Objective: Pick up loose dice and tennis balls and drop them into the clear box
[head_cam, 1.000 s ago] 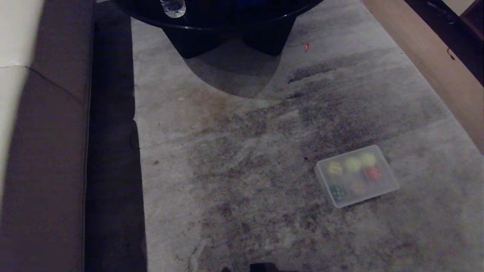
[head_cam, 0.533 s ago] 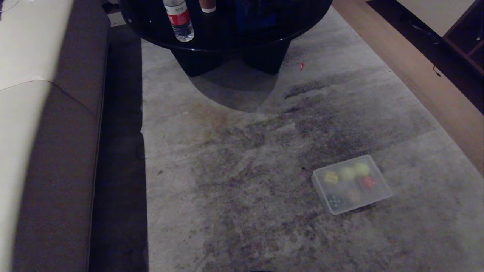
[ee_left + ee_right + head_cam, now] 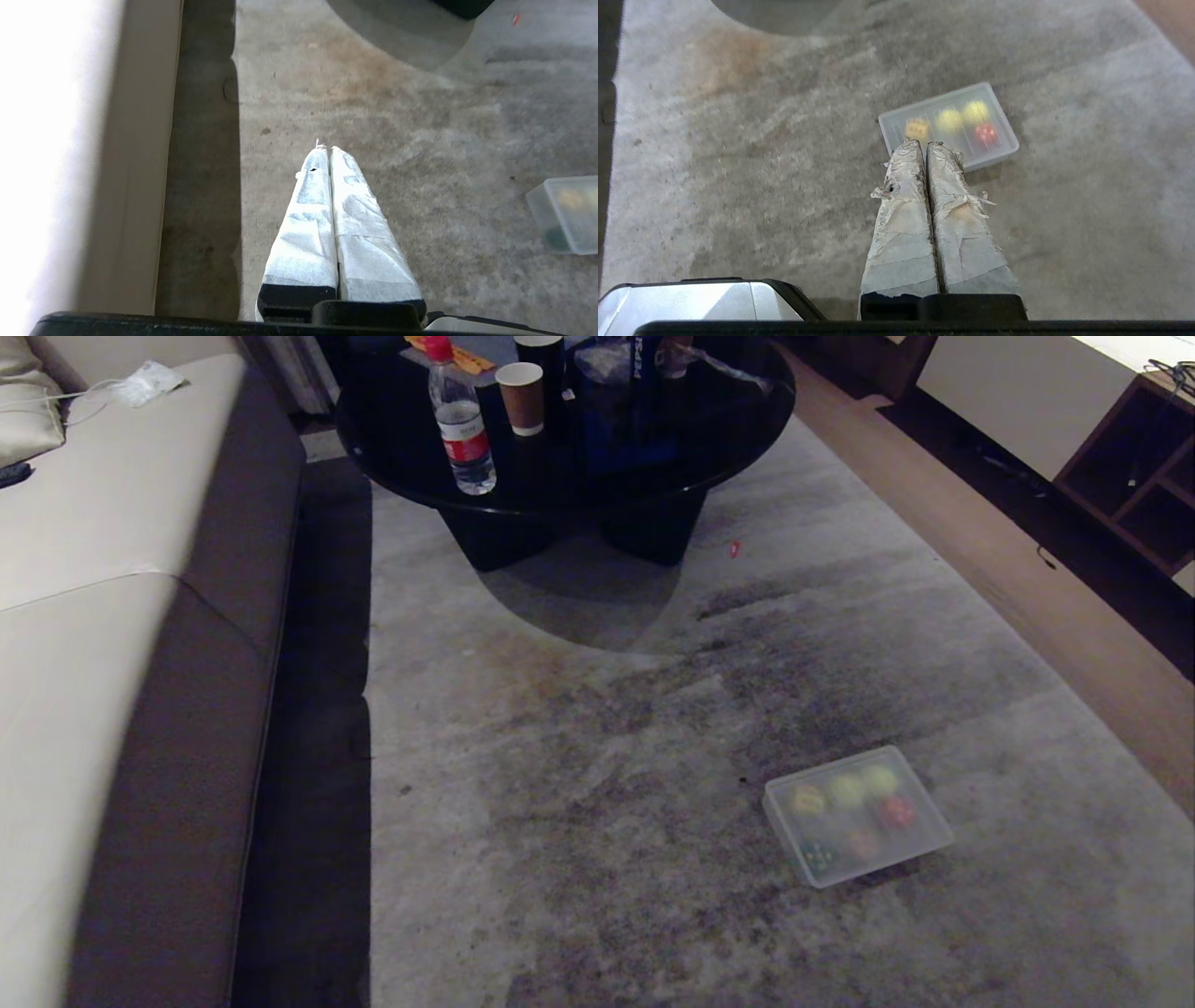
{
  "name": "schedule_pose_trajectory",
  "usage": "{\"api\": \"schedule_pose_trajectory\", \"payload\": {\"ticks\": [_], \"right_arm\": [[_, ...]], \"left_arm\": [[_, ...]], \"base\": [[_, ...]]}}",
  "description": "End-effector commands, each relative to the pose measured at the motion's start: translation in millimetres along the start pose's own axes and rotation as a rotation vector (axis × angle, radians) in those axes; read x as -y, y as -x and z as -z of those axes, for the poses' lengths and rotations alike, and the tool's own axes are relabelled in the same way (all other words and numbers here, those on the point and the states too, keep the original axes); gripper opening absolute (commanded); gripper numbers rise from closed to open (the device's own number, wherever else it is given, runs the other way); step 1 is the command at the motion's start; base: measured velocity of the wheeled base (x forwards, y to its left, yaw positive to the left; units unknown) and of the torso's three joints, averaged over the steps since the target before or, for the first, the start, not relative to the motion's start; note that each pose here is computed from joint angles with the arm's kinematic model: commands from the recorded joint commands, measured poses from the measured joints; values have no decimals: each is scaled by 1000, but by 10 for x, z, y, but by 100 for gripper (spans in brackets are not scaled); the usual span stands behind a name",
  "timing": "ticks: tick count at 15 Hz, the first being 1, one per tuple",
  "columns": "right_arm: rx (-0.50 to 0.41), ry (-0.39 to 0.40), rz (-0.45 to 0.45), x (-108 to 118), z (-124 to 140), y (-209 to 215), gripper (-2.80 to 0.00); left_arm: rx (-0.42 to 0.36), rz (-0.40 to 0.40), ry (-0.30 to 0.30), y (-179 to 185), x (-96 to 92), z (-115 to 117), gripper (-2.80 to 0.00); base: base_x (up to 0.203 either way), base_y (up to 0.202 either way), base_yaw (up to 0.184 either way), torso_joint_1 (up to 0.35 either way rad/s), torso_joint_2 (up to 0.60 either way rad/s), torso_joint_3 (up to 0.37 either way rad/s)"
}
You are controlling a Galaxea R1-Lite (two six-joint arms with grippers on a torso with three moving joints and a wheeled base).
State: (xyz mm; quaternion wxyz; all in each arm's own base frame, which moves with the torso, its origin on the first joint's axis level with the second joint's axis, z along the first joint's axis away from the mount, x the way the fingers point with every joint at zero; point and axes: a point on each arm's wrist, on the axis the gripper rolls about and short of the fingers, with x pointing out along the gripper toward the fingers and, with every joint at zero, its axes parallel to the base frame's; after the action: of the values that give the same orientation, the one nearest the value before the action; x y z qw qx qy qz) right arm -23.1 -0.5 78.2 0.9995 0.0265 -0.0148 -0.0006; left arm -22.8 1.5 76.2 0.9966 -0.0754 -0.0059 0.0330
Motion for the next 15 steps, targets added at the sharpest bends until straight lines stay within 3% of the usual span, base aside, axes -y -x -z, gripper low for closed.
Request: {"api": "schedule_pose_trajectory", "payload": {"ticks": [1,15], "right_arm": [[-10,-1,0,1,25,-8,-280],[-11,-1,0,1,24,-9,-280]], "left_arm": [[1,-1,1,0,0,0,-280],[1,-1,1,0,0,0,-280]], "base": [[0,0,0,2,7,203],[0,0,0,2,3,203]]}}
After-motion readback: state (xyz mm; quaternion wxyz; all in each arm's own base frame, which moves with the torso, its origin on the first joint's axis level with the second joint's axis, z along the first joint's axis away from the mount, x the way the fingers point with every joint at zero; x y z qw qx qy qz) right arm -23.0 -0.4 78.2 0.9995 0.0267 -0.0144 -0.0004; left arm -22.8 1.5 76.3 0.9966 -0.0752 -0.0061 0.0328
